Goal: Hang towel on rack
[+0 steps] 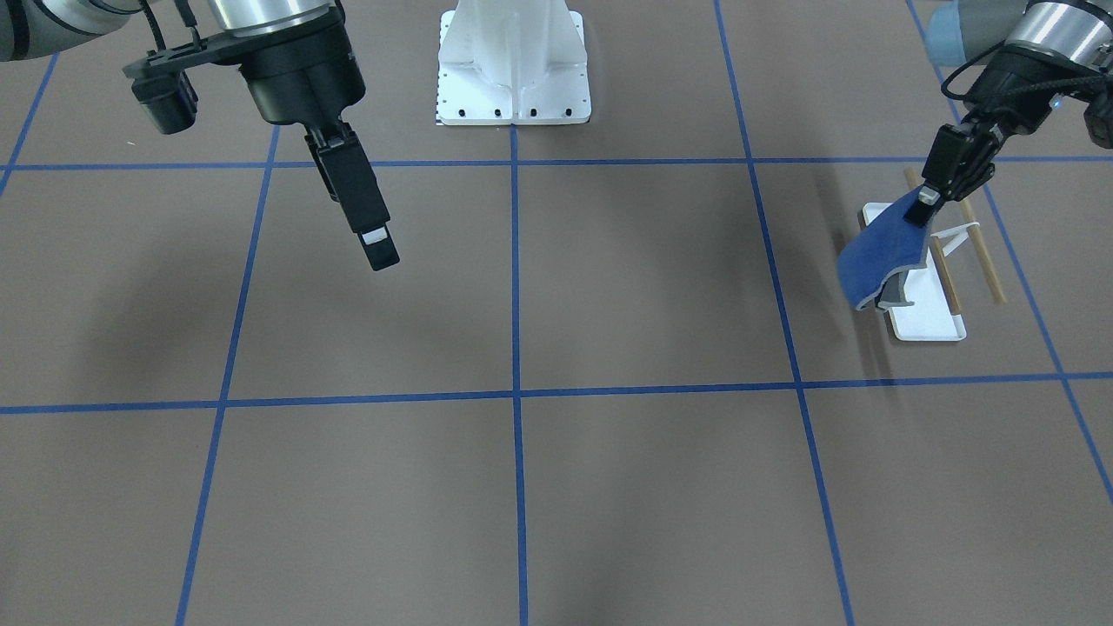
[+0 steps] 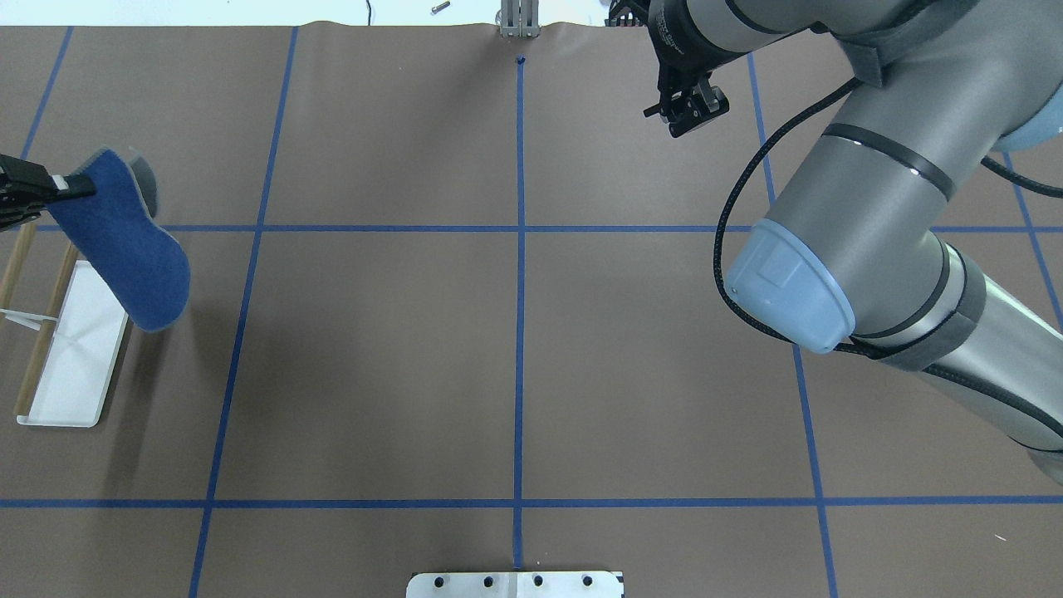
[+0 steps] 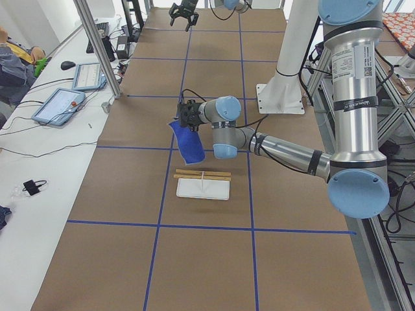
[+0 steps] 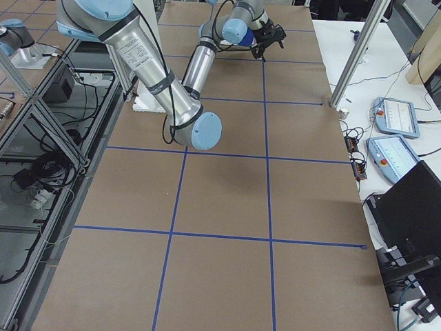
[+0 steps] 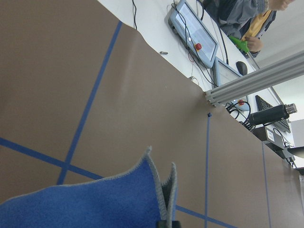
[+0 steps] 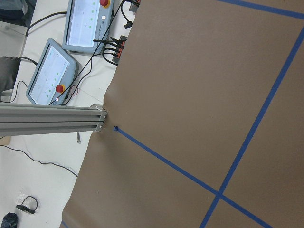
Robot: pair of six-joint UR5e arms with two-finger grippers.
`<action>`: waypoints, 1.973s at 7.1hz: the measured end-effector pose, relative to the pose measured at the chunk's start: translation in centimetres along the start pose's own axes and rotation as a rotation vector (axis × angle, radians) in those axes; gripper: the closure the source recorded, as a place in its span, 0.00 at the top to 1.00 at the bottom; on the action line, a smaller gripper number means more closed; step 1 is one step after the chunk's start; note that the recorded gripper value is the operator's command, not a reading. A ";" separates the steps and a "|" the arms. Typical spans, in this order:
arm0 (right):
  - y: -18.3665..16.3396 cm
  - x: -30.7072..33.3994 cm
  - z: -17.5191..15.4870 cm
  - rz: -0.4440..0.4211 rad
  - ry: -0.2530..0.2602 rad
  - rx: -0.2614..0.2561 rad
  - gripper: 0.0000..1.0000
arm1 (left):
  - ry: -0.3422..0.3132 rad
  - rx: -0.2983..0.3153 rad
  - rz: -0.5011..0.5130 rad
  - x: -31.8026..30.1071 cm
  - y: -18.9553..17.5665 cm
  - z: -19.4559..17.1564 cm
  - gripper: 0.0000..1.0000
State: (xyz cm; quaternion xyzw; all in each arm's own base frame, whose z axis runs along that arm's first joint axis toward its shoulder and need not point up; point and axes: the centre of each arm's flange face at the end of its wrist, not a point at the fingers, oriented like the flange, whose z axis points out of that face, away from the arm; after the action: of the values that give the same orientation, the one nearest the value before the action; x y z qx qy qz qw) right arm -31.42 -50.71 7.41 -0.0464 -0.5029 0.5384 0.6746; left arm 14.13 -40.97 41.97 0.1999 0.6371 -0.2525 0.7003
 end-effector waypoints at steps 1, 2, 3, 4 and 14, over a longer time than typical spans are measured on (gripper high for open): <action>-0.2 0.2 0.2 -0.004 0.003 0.004 1.00 | 0.007 0.014 0.004 -1.3 0.0 -0.9 0.00; -0.4 0.3 0.4 -0.011 0.006 0.008 1.00 | 0.009 0.021 0.005 -3.5 0.4 -2.3 0.00; -0.8 0.5 0.6 -0.027 0.011 0.013 1.00 | 0.011 0.025 0.007 -6.7 1.0 -4.1 0.00; -1.3 0.7 0.9 -0.050 0.017 0.022 1.00 | 0.012 0.033 0.011 -10.2 1.0 -5.8 0.00; -8.8 4.1 3.7 -0.276 0.107 0.108 1.00 | -0.209 0.022 0.144 -27.1 -2.6 -9.8 0.98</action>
State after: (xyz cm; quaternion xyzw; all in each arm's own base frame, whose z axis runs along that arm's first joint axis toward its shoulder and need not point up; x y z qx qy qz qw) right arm -28.43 -52.95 17.14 0.0308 -0.4384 0.4637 0.7693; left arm 3.14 -34.44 67.89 0.2253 0.5417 -0.2282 0.7770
